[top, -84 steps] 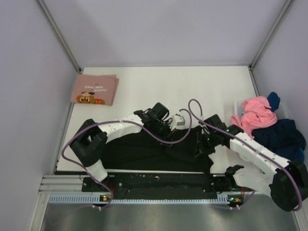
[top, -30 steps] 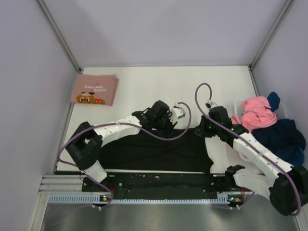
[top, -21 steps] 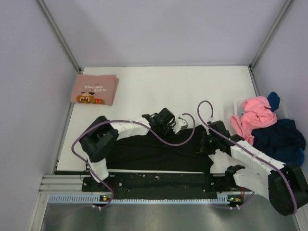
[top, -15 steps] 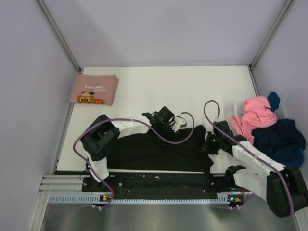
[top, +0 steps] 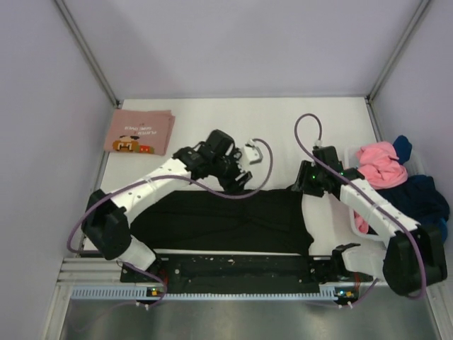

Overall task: Fold and stack the t-shirts
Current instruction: Fold the other side of the tshirt into a rectangle, then rotate the tshirt 70 degrees

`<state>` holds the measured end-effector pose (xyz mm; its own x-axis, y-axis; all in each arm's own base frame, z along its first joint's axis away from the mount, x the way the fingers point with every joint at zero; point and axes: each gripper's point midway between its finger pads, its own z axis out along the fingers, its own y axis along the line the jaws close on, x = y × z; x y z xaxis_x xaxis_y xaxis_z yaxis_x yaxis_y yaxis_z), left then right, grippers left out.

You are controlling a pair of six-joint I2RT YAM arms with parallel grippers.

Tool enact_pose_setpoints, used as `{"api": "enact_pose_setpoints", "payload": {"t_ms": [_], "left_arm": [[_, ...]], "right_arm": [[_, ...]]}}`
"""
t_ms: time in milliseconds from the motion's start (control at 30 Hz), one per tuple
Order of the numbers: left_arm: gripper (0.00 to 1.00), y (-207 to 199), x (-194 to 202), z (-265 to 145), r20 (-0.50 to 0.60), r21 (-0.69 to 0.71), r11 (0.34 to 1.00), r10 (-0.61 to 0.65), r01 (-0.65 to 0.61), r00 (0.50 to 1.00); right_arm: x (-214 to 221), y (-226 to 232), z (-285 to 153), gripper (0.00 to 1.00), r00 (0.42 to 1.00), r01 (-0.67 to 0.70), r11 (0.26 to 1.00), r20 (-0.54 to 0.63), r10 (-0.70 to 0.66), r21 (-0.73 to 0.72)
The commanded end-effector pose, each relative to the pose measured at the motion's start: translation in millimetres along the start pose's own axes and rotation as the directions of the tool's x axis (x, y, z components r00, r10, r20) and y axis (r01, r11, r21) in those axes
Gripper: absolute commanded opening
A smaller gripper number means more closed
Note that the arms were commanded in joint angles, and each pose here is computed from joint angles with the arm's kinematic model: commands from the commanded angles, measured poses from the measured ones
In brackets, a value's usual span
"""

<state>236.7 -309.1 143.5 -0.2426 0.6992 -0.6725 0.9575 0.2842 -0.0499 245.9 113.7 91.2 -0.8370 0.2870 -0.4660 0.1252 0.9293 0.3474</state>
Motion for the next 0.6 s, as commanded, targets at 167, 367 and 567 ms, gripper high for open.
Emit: {"api": "enact_pose_setpoints", "payload": {"t_ms": [167,367,567], "left_arm": [[0.66,121,83,-102,-0.028,-0.363,0.904,-0.251,0.224,0.968],[0.67,153,150,-146,-0.031,-0.514,0.806,-0.36,0.294,0.933],[0.66,158,194,-168,-0.075,-0.582,0.755,-0.42,0.302,0.905]], "right_arm": [[-23,-7,58,0.41,0.996,0.042,0.999,-0.075,-0.04,0.022],[-22,-13,95,0.0,0.987,0.041,0.999,-0.158,-0.035,0.033],[-111,14,145,0.0,0.997,0.032,0.999,-0.076,-0.033,-0.017]]}}
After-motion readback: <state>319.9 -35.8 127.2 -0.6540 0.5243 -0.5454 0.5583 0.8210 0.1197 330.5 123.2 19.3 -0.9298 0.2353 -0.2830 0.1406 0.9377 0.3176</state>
